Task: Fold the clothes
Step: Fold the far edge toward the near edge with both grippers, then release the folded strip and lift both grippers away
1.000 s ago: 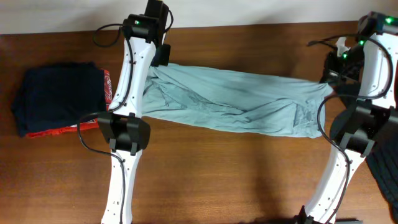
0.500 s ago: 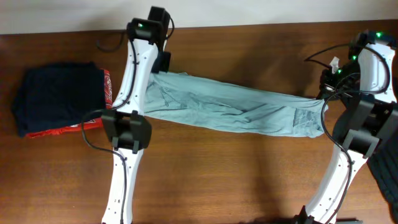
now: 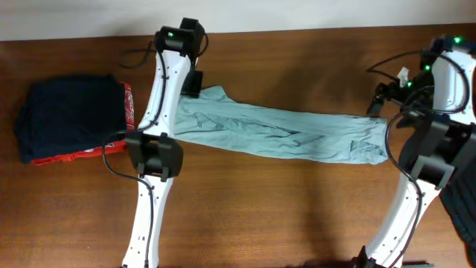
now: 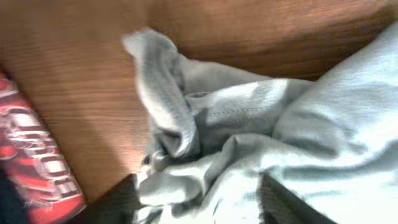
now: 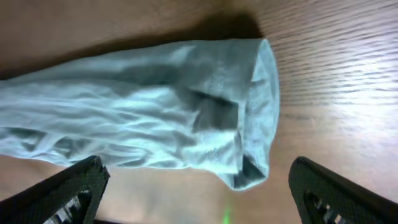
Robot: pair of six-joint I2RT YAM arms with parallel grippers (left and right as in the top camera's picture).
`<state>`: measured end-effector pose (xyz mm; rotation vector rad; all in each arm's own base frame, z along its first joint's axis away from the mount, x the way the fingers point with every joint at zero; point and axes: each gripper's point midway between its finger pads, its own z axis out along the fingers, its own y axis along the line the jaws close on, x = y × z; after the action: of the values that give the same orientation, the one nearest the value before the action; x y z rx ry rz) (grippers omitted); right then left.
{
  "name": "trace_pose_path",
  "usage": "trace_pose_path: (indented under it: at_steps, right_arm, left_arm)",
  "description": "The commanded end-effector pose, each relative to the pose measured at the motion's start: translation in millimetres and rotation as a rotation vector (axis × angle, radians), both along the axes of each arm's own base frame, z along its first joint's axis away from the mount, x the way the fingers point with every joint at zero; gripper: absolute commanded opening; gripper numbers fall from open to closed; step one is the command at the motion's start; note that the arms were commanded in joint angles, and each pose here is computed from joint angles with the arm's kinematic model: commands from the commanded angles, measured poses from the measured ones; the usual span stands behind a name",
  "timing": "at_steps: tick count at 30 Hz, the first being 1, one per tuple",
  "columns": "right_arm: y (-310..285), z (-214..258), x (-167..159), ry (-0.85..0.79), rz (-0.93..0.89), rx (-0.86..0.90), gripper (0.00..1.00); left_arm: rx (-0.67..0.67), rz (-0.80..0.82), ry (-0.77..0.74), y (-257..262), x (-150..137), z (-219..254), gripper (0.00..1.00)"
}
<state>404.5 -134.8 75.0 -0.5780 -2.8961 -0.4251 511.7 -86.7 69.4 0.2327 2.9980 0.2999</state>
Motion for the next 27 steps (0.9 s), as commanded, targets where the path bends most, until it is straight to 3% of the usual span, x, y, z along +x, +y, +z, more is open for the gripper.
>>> trace_pose_path:
  at_steps: [1,4,6,11,12,18,23,27]
  right_arm:
    - [-15,38,14,-0.131,-0.045,-0.009,0.98]
    - [-16,62,15,-0.193,-0.059,-0.007,1.00]
    - [-17,75,14,-0.221,-0.061,-0.020,1.00]
    - [-15,127,6,-0.339,-0.033,-0.082,1.00]
    - [-12,163,-4,-0.415,-0.030,-0.130,1.00]
    - [4,221,-35,-0.530,-0.024,-0.186,1.00]
    - [13,214,-73,-0.454,-0.028,-0.213,1.00]
    - [13,182,-82,-0.376,-0.028,-0.198,0.99]
  left_arm:
    - [-0.050,0.012,-0.131,-3,12,43,0.77]
    - [-0.090,0.015,-0.203,-7,14,75,0.93]
    - [-0.099,0.013,-0.239,-6,12,94,0.97]
    - [-0.127,0.010,-0.352,-4,3,153,0.99]
    - [-0.145,0.008,-0.408,-3,-4,182,0.99]
    - [-0.208,-0.008,-0.515,-5,-24,239,0.99]
    - [-0.270,-0.031,-0.557,-11,-38,265,0.99]
    - [-0.288,-0.012,-0.534,-14,-38,259,0.99]
